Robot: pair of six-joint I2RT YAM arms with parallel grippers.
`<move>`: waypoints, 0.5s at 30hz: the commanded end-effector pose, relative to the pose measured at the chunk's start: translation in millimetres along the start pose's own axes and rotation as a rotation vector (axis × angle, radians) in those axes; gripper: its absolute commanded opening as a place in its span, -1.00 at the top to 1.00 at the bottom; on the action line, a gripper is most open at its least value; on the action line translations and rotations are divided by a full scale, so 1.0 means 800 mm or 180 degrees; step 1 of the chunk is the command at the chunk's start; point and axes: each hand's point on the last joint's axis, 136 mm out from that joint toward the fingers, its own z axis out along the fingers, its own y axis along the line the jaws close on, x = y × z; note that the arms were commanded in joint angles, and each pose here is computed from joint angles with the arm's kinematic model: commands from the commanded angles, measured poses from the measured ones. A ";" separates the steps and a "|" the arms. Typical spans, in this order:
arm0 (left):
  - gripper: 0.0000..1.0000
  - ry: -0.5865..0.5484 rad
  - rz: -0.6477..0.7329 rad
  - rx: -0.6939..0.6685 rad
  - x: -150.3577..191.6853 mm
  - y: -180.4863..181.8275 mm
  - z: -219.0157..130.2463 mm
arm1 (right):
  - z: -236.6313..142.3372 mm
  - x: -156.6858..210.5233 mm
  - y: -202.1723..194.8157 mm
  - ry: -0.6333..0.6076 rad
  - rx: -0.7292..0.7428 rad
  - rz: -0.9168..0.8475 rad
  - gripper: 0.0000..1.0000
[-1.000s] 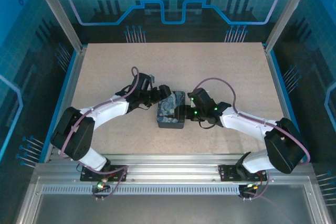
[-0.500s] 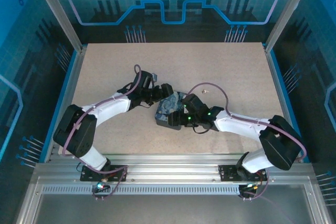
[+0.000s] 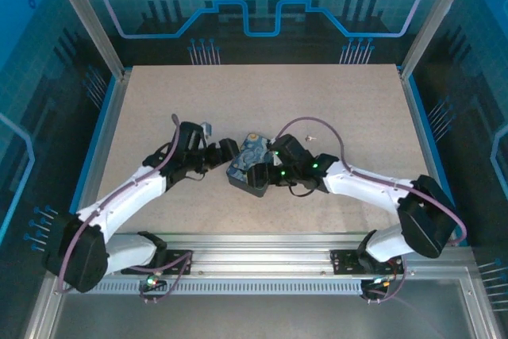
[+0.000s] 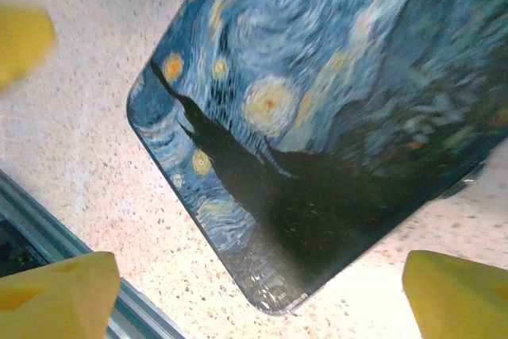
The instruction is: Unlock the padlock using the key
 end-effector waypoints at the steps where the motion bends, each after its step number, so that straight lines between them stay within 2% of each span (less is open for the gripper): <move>1: -0.79 0.0164 -0.0147 -0.0095 0.036 0.018 -0.007 | -0.035 -0.031 -0.011 -0.0164 0.0104 -0.0101 -0.93; 7: -0.82 0.0253 -0.0222 0.0040 0.071 0.015 -0.007 | -0.045 -0.081 -0.049 -0.0259 0.0097 0.0062 -0.96; 15: -0.82 0.0268 -0.0269 0.0374 0.076 -0.013 0.024 | -0.001 -0.136 -0.076 -0.0076 -0.0055 0.0186 -0.90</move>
